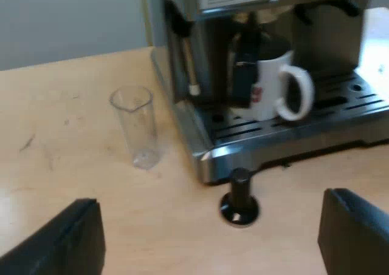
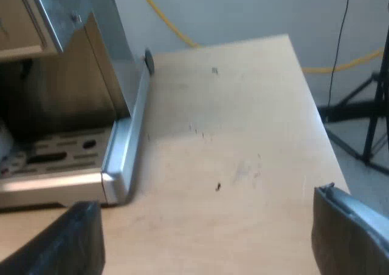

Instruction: Place mug into machine

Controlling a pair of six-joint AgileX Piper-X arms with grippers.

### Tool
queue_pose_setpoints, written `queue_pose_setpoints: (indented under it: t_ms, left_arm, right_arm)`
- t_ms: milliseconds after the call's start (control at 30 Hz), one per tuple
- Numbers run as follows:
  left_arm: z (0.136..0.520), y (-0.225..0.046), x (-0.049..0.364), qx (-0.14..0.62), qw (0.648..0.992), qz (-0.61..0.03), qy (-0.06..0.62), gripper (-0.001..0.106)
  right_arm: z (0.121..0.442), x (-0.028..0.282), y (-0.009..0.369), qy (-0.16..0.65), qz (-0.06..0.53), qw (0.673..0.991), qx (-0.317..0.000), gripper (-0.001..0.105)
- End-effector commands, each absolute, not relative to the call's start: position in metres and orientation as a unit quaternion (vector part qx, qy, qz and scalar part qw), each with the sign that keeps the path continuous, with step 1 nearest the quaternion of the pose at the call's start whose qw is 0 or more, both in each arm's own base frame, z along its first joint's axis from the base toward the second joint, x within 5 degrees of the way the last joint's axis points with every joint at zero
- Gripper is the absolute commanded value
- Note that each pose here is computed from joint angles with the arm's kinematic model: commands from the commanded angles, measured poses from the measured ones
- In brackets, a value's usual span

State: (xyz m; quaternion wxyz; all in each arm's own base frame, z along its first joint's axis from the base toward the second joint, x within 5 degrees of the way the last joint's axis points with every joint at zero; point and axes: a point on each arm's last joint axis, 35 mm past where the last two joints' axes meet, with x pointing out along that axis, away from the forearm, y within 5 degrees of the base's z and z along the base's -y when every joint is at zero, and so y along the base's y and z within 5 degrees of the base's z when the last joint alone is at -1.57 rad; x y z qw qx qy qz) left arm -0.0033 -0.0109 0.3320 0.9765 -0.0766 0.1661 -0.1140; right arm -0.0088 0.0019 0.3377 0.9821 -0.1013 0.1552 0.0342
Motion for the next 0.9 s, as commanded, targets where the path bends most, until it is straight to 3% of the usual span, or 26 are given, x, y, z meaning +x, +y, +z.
queue_pose_setpoints:
  t_ms: [33,133,433,900]
  left_arm:
    - [0.327,-0.007,0.01,-0.073,0.983,-0.068,0.156,0.073]
    - [0.317,-0.004,0.02,-0.068,0.985,-0.035,0.157,0.073]
    - [0.297,-0.004,0.026,-0.072,0.976,-0.031,0.202,0.073]
    - [0.292,-0.004,0.025,-0.074,0.972,-0.029,0.221,0.073]
  right_arm:
    - [0.331,0.002,0.002,0.163,0.038,0.981,-0.102,0.071]
    - [0.321,0.009,0.002,0.178,0.039,0.978,-0.101,0.071]
    - [0.296,0.021,0.002,0.218,0.044,0.97,-0.099,0.071]
    - [0.295,0.023,0.002,0.213,0.043,0.971,-0.099,0.071]
